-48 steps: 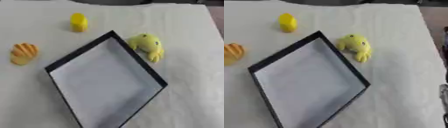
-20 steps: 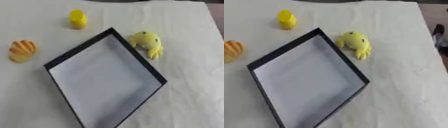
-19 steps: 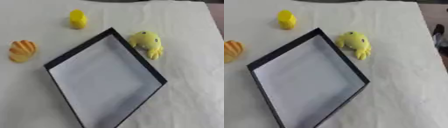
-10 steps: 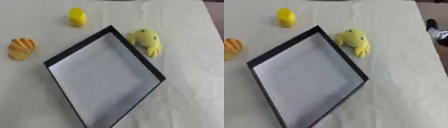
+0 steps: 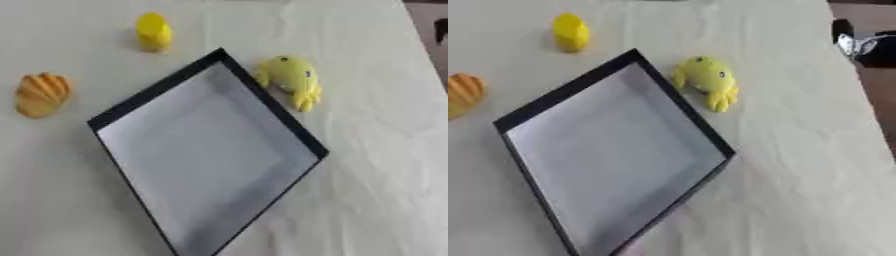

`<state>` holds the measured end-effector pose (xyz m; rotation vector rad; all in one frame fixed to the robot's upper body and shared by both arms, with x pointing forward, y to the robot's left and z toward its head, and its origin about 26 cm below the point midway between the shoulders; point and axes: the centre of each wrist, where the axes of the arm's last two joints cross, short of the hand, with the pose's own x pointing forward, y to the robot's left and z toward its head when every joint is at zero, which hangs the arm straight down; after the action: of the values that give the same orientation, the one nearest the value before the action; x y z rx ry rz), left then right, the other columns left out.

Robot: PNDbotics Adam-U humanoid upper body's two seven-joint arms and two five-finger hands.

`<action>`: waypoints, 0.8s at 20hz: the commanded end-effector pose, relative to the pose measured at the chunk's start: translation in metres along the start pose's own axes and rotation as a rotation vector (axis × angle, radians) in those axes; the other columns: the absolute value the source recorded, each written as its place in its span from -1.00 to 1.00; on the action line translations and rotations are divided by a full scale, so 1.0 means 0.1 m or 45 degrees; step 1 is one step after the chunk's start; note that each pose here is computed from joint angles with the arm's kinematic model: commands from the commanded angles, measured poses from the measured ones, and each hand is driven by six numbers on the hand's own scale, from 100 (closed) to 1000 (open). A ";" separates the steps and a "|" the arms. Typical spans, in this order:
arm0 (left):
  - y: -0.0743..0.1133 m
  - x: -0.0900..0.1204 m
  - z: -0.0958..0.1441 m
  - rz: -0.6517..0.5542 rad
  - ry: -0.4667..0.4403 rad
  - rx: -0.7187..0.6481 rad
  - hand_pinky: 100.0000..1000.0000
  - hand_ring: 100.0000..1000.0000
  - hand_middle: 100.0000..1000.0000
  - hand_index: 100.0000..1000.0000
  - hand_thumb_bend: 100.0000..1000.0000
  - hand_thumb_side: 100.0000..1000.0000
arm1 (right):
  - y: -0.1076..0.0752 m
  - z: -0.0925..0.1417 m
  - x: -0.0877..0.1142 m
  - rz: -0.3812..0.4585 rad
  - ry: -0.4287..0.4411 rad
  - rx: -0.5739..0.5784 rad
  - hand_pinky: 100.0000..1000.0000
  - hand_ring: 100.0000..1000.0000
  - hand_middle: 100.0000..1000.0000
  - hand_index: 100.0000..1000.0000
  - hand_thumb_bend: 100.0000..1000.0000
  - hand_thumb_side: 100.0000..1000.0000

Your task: Pick up objects on the table and place them in the box.

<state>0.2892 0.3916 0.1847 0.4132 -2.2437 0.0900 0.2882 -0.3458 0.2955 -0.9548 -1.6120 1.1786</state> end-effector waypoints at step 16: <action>0.08 0.14 -0.10 -0.057 -0.080 -0.014 0.50 0.42 0.47 0.59 -1.00 0.47 | 0.22 -0.13 0.27 -0.091 -0.049 0.070 0.86 1.00 0.55 0.86 -1.00 -0.58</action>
<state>0.2873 0.3933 0.1894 0.4321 -2.2677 0.0876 0.2953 -0.3110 0.2749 -0.8160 -1.6168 1.1922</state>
